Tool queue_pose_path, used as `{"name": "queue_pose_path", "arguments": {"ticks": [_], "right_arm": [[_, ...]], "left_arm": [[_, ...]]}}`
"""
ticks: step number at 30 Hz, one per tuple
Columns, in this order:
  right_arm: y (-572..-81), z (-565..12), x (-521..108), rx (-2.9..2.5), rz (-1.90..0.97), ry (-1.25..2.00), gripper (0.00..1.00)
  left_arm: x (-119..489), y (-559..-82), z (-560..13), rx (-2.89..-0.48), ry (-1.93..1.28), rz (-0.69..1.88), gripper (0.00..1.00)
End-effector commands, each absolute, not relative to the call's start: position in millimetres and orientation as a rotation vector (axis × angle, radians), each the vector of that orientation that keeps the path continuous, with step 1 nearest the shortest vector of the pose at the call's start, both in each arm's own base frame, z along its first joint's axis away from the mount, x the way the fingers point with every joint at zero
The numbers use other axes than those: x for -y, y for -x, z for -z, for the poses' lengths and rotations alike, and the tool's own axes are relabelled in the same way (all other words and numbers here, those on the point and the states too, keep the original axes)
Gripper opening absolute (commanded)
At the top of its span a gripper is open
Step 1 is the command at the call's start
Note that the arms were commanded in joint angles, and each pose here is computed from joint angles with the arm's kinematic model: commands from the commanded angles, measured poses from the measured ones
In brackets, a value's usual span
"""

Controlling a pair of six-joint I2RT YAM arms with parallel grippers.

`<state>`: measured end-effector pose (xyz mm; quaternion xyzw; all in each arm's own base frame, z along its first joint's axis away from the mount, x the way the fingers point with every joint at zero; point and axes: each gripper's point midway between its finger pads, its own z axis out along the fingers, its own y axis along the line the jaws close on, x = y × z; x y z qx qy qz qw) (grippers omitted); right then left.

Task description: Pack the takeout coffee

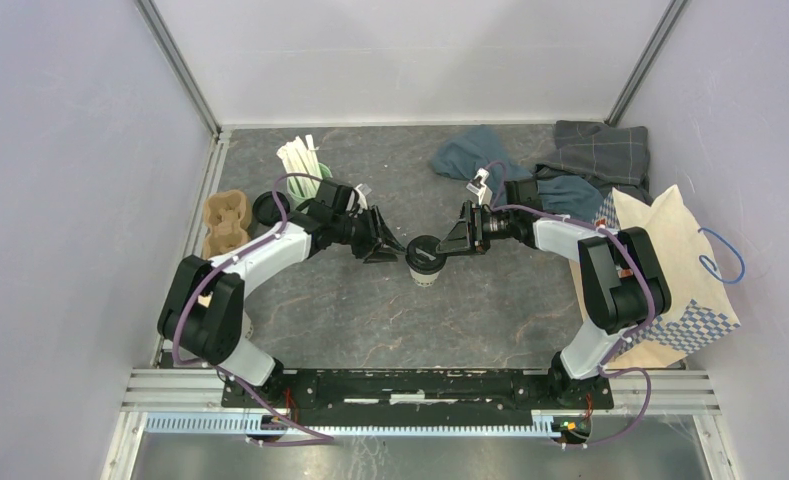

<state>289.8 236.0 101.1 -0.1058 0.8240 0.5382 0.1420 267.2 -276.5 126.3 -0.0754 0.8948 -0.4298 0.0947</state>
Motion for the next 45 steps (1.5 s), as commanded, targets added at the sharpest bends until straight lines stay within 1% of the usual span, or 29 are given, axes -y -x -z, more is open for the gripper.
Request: {"name": "queue_pose_path", "arguments": {"ticks": [1,4,12,17,21,24,29,32,34,36,41,43,45], "right_arm": [[-298.8,-105.9,-239.7,-2.337,-1.533,0.348,0.70],[-299.1,-105.0,-239.3,-2.339,-1.532,0.346,0.70],[-296.9,-103.1,-239.9,-2.346,-1.533,0.346,0.69],[-295.4,-98.0,-239.9,-2.361,-1.531,0.339,0.68],[-288.6,-83.7,-237.3,-2.408,-1.529,0.303,0.65],[-284.5,-72.9,-235.8,-2.412,-1.530,0.296,0.64],[-276.4,-52.3,-225.3,-2.453,-1.519,0.234,0.63],[-275.7,-51.0,-223.9,-2.458,-1.517,0.235,0.63],[-280.6,-62.4,-225.6,-2.434,-1.522,0.247,0.64],[-286.0,-74.2,-226.9,-2.415,-1.519,0.259,0.66],[-298.5,-107.3,-231.6,-2.341,-1.526,0.293,0.75],[-302.9,-117.4,-233.2,-2.314,-1.524,0.308,0.78],[-300.4,-119.4,-232.4,-2.329,-1.527,0.298,0.80]], "left_arm": [[280.6,-270.2,-141.9,-2.614,0.229,1.303,0.42],[280.8,-270.6,-137.6,-2.627,0.229,1.296,0.39],[290.0,-269.7,-131.5,-2.642,0.202,1.321,0.39],[292.4,-268.6,-119.0,-2.674,0.210,1.285,0.38],[276.2,-263.2,-89.5,-2.789,0.247,1.073,0.31],[259.7,-254.7,-61.1,-2.869,0.275,0.916,0.30],[229.2,-235.4,-13.5,-2.982,0.306,0.675,0.28],[219.5,-222.4,0.1,-3.026,0.289,0.618,0.27],[224.9,-227.7,-13.6,-2.989,0.257,0.667,0.28],[235.9,-240.3,-41.2,-2.910,0.221,0.753,0.31],[275.4,-274.1,-124.1,-2.709,0.140,1.031,0.40],[284.9,-285.4,-148.9,-2.649,0.118,1.085,0.45],[286.7,-291.4,-159.0,-2.633,0.109,1.078,0.50]]}}
